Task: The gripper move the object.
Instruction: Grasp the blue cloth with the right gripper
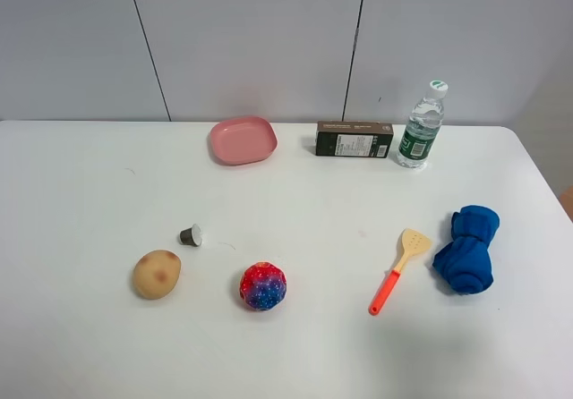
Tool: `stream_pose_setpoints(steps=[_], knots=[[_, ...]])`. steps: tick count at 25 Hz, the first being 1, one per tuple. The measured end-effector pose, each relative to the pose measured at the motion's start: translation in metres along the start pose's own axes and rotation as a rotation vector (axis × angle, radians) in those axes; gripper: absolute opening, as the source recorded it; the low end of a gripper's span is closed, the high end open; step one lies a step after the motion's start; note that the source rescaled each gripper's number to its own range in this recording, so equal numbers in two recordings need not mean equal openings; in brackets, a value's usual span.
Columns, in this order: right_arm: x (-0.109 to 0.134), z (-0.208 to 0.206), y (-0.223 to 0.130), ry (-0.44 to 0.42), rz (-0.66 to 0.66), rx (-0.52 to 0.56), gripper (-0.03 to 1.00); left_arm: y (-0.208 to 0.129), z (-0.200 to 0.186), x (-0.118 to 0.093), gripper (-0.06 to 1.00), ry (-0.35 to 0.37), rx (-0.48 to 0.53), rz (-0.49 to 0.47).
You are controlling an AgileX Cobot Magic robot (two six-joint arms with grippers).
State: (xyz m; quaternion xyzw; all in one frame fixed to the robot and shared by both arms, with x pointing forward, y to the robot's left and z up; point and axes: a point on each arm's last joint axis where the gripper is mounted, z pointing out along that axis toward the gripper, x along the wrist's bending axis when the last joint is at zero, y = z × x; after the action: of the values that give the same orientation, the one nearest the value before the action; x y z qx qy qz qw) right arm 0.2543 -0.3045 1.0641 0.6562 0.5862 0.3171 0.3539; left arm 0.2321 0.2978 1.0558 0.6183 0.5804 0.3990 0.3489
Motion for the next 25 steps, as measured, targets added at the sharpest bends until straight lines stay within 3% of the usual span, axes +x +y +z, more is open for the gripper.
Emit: stream_pose_setpoints(steps=[13,25], knots=[[-0.003,0.003,0.087,-0.071,-0.010,0.059,0.99,0.000,0.000,0.000,1.00,0.000,0.000,0.000],[0.002,0.071,0.112,-0.090,0.042,0.264,0.99,0.000,0.000,0.000,1.00,0.000,0.000,0.000]])
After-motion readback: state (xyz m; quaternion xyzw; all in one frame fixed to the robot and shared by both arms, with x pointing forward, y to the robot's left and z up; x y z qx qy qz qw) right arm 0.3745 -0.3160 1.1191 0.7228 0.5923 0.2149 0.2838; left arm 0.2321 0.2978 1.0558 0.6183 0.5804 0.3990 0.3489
